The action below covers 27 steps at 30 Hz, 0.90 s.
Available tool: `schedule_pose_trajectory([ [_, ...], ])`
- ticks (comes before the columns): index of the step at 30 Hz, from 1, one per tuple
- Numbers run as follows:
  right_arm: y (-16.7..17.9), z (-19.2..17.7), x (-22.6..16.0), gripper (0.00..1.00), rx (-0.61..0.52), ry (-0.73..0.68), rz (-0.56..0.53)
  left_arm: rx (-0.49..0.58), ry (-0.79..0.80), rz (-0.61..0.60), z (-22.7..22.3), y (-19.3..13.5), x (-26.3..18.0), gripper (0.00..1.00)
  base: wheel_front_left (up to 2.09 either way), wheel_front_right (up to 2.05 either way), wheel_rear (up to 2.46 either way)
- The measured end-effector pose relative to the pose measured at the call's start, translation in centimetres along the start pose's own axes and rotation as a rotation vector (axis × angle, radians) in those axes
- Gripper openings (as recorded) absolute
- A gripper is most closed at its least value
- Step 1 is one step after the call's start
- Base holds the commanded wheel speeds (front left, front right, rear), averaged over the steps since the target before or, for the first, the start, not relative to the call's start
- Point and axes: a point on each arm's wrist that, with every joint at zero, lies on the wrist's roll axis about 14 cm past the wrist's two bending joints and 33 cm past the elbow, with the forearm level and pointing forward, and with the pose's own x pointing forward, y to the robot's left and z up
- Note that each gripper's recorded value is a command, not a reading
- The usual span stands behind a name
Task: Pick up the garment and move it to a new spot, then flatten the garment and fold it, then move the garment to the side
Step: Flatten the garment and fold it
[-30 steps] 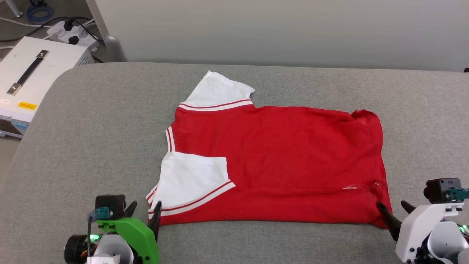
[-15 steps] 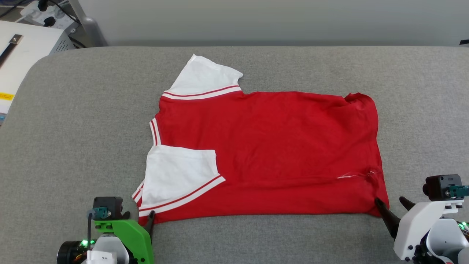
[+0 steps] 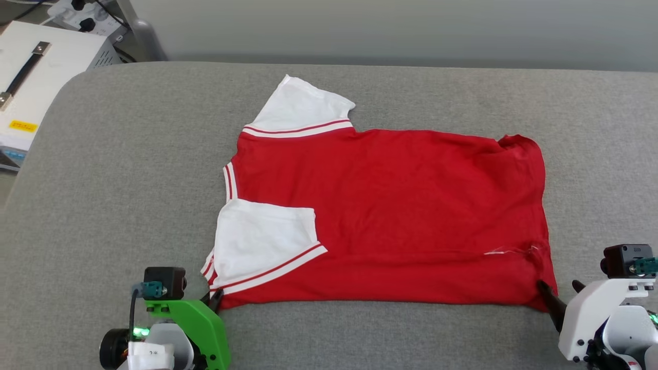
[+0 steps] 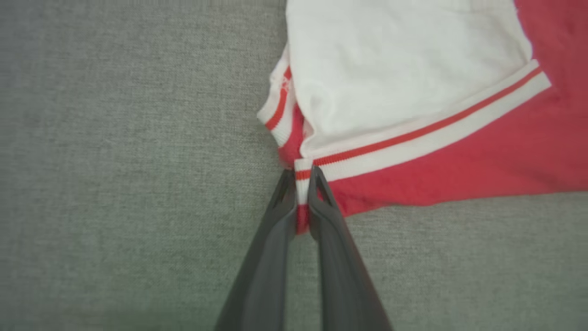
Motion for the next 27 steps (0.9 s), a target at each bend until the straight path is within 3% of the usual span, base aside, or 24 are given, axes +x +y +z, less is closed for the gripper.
schedule_pose_trajectory([
  [8, 0.2, -1.6, 2.0, 1.0, 0.025, 0.091, -0.025, -0.017, -0.104, -0.026, 2.5, -0.6, -2.2, 0.0, 0.0, 0.0, 0.0],
  [17, 0.1, -2.5, 3.4, 1.0, 0.029, 0.135, -0.038, -0.016, -0.095, -0.028, 2.5, -0.7, -2.9, 0.0, 0.0, 0.0, 0.0],
  [18, 0.1, -2.6, 3.5, 0.36, 0.03, 0.14, -0.038, -0.015, -0.091, -0.029, 2.4, -0.8, -2.9, 0.0, 0.0, 0.0, 0.0],
  [19, 0.0, -2.7, 3.5, 0.04, 0.031, 0.142, -0.039, -0.012, -0.083, -0.028, 2.2, -0.7, -2.8, 0.0, 0.0, 0.0, 0.0],
  [20, 0.0, -2.8, 3.5, 0.0, 0.032, 0.145, -0.04, -0.01, -0.076, -0.026, 2.1, -0.7, -2.8, 0.0, 0.0, 0.0, 0.0],
  [27, -0.3, -2.1, 2.8, 0.0, 0.046, 0.116, -0.046, 0.0, -0.066, -0.027, 1.5, -0.9, -3.0, 0.0, 0.0, 0.0, 0.0],
])
